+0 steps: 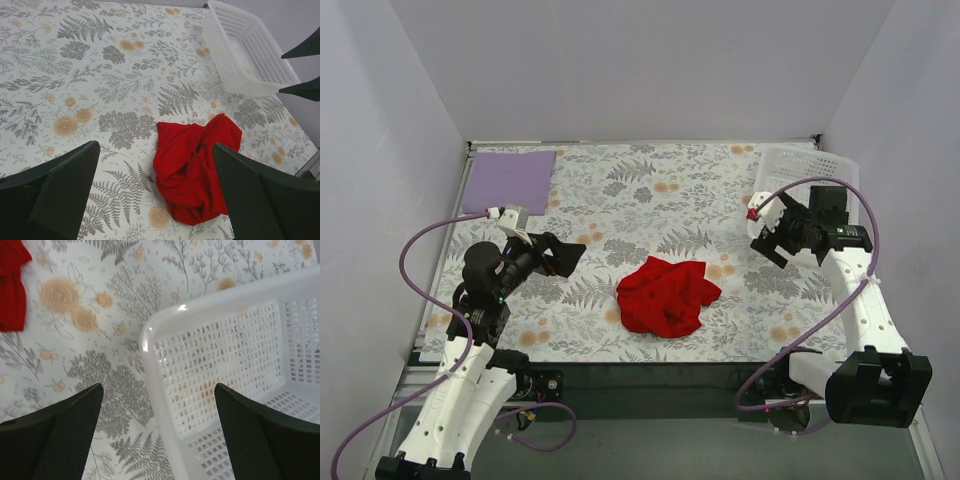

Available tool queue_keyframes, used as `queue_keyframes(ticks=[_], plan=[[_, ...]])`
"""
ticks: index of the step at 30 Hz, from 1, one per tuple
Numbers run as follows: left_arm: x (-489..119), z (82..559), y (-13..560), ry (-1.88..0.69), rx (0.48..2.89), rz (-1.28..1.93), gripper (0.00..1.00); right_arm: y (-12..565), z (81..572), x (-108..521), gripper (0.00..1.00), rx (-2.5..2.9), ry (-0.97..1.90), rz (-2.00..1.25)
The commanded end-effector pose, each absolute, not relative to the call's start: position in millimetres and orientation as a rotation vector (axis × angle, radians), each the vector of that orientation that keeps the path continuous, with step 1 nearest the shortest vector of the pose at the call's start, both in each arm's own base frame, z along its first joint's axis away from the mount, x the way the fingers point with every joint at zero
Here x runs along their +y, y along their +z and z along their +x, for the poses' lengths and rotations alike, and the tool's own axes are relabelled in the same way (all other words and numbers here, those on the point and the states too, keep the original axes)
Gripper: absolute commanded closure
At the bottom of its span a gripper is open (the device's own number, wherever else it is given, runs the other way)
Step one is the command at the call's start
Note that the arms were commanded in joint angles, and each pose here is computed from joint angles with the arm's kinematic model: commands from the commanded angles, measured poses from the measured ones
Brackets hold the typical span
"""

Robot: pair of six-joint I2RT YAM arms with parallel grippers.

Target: Fold and stack the t-shirts

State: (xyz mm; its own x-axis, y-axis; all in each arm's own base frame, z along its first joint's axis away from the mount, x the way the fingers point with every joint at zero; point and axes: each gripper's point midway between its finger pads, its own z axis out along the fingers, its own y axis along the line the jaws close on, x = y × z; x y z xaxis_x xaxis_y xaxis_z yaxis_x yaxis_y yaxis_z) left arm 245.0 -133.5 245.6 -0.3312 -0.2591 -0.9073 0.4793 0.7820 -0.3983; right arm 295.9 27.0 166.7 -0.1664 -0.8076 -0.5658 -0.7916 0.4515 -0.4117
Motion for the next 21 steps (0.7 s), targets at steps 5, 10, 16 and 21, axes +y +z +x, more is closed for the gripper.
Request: queue_keyframes(ticks=[5, 10, 16, 21], plan=[[-135.3, 244.5, 247.4, -0.753, 1.745, 0.198, 0.05, 202.0, 374.8, 72.3, 0.1, 2.107, 0.38, -0.663], [-134.5, 245.4, 246.2, -0.747, 1.748, 0.194, 0.05, 170.0, 433.6, 69.1, 0.12, 2.286, 0.109, -0.175], [-134.3, 245.7, 245.4, -0.746, 1.751, 0.193, 0.05, 150.5, 461.0, 30.1, 0.14, 2.279, -0.305, -0.028], [-134.6, 245.2, 246.2, -0.747, 1.746, 0.197, 0.05, 119.2, 462.9, 40.4, 0.35, 2.356, -0.219, -0.09]])
